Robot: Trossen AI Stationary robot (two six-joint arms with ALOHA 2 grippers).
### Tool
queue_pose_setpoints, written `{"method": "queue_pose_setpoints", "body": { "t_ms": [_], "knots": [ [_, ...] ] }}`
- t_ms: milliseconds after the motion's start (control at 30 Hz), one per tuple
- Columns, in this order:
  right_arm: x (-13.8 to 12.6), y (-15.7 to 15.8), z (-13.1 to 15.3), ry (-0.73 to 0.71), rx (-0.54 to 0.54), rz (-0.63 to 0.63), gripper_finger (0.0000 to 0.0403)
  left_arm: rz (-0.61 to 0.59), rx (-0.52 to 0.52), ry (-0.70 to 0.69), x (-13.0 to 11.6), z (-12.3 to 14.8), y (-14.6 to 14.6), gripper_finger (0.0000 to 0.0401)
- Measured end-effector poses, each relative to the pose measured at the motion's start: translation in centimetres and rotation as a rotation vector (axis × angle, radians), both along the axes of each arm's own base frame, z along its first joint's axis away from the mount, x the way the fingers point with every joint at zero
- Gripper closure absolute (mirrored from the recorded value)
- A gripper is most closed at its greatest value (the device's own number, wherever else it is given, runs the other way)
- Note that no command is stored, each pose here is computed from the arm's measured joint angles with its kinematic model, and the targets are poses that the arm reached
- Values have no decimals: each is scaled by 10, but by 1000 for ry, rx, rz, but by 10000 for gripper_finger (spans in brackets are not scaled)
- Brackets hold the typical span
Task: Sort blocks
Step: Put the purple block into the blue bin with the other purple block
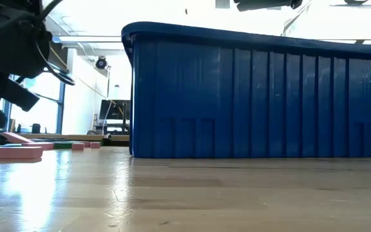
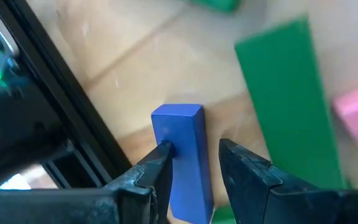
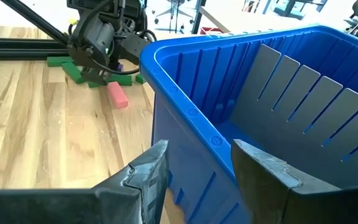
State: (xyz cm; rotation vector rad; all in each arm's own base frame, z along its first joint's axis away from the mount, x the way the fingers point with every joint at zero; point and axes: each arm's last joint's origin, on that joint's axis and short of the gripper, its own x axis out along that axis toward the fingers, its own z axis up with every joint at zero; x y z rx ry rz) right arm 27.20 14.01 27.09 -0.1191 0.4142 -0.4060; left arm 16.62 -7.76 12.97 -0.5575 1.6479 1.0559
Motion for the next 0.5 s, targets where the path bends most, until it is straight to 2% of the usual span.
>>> {"method": "queue_pose_setpoints", "body": {
  "t_ms": [233, 500],
  "knots": [
    [0, 0, 0, -1, 1, -1, 234, -41, 79, -44, 6, 1, 7, 280],
    [0, 0, 0, -1, 1, -1, 234, -153, 127, -197, 33, 16, 8, 281]
  ]
}}
